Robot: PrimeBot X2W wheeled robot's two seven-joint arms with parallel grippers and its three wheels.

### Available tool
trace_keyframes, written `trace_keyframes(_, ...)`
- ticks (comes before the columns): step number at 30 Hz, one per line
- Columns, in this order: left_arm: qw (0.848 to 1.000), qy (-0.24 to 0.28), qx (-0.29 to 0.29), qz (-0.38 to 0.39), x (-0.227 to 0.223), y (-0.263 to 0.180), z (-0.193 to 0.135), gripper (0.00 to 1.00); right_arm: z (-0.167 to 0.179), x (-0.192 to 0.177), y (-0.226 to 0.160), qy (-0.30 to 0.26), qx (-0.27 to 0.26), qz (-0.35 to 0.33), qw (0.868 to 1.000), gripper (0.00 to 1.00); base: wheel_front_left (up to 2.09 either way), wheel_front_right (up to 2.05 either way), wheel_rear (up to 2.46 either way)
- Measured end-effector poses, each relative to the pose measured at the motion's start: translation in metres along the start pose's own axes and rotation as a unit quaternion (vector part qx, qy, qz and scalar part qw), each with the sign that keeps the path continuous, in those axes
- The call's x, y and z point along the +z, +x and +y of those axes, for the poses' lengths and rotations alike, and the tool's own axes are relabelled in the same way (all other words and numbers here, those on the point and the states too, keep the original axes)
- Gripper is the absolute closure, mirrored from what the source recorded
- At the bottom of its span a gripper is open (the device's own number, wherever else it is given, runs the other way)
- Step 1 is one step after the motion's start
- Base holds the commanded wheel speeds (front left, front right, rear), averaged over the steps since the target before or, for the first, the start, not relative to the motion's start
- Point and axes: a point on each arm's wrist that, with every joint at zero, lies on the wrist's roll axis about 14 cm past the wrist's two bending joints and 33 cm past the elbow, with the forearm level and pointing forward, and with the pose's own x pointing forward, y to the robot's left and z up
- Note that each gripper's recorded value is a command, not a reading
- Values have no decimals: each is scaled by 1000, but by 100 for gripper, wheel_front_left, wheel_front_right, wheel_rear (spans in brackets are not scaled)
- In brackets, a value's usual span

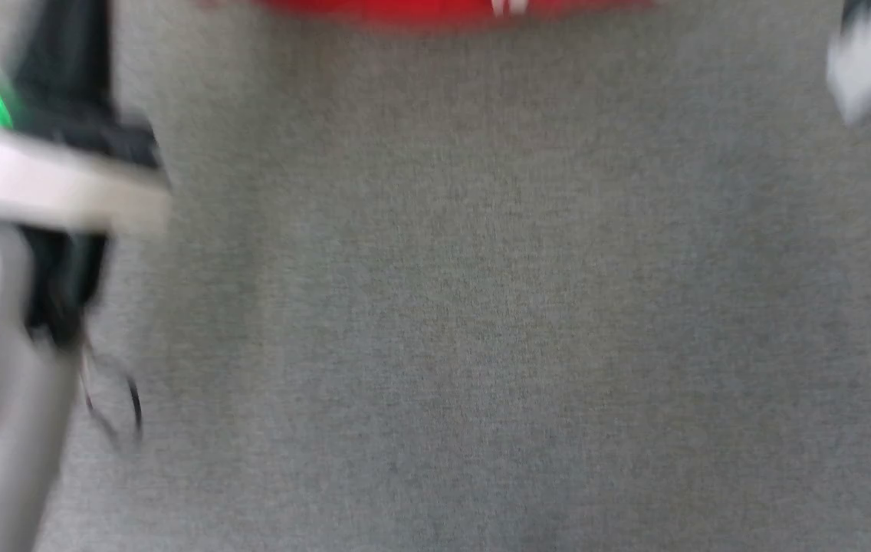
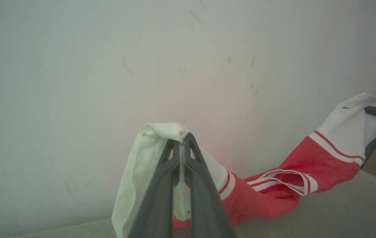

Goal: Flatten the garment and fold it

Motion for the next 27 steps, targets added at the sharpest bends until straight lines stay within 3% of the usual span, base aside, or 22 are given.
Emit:
trace_keyframes(7, 994, -55, 58, 77, -22, -87, -13, 100, 6, -40, -89, 76, -37, 58, 995, 100, 0, 0, 0)
trace_keyframes(13, 979, -104, 63, 164, -49, -155, -41, 100, 15, -73, -153, 141, -73, 105, 982, 100, 0, 0, 0)
trace_keyframes(20, 953, -157, 106, 235, -68, -228, -53, 100, 20, -111, -228, 195, -114, 171, 959, 100, 0, 0, 0)
trace_keyframes(27, 930, -186, 112, 297, -77, -274, -68, 100, 17, -137, -291, 232, -154, 230, 932, 100, 0, 0, 0)
